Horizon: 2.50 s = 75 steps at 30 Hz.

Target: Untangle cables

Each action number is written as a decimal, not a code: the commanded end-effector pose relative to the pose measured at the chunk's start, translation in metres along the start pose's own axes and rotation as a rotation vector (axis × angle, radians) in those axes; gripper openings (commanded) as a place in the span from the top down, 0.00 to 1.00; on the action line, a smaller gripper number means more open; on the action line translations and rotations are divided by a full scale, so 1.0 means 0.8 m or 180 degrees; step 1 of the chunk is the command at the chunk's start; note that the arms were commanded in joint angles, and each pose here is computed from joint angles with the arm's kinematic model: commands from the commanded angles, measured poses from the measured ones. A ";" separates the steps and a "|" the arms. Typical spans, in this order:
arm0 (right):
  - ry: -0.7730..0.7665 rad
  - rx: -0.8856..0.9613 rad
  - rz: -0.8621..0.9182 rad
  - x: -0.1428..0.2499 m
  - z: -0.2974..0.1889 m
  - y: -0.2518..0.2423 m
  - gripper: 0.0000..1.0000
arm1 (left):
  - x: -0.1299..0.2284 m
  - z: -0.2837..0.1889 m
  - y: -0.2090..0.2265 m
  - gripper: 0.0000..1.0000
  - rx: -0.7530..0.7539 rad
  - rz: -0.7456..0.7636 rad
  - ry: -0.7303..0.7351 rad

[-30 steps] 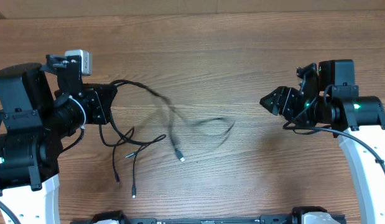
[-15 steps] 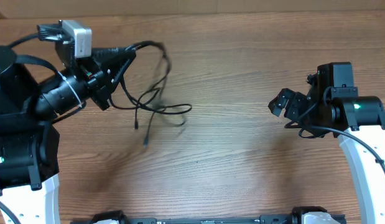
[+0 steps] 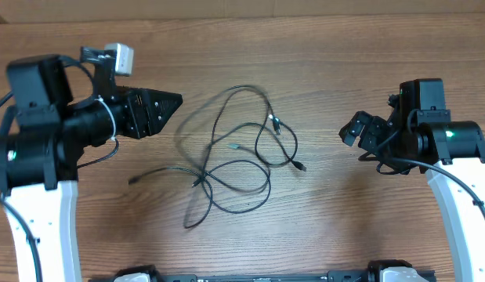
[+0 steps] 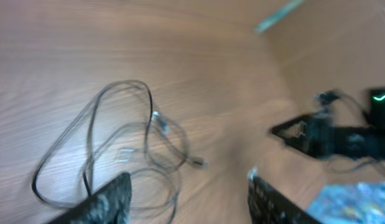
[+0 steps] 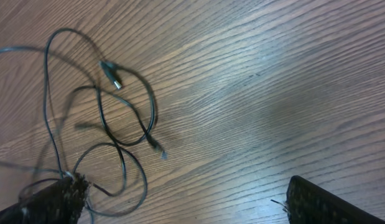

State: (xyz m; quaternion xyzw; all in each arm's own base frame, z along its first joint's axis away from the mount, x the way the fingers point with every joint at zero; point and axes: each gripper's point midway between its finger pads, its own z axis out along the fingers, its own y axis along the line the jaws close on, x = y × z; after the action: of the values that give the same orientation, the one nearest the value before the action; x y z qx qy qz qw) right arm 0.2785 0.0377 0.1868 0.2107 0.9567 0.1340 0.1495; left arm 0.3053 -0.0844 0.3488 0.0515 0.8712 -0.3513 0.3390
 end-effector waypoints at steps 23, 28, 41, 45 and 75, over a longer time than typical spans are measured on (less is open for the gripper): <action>0.0273 -0.1118 -0.1066 0.045 0.021 0.146 0.00 | 0.040 -0.091 0.152 0.33 -0.2493 -0.0489 0.0101; 0.0448 -0.1222 -0.1380 0.069 0.067 0.194 0.00 | 0.043 -0.099 0.154 0.33 -0.2524 -0.0549 0.0072; 0.1033 -0.1587 -0.1777 0.159 0.165 0.277 0.00 | 0.047 -0.099 0.154 0.00 -0.2525 -0.0570 0.0114; 0.1055 -0.1644 -0.1900 0.176 0.177 0.290 0.00 | 0.047 -0.099 0.154 0.00 -0.2525 -0.0570 0.0114; 0.1037 -0.1685 -0.2344 0.284 0.176 0.335 0.00 | 0.047 -0.099 0.154 0.00 -0.2526 -0.0569 0.0115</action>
State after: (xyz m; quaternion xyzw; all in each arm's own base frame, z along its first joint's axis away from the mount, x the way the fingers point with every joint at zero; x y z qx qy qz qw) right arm 0.2188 0.3992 0.1008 -0.2382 0.9026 0.3498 0.0791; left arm 0.2744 0.0512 0.2897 -0.1508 0.9493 -0.0196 0.2750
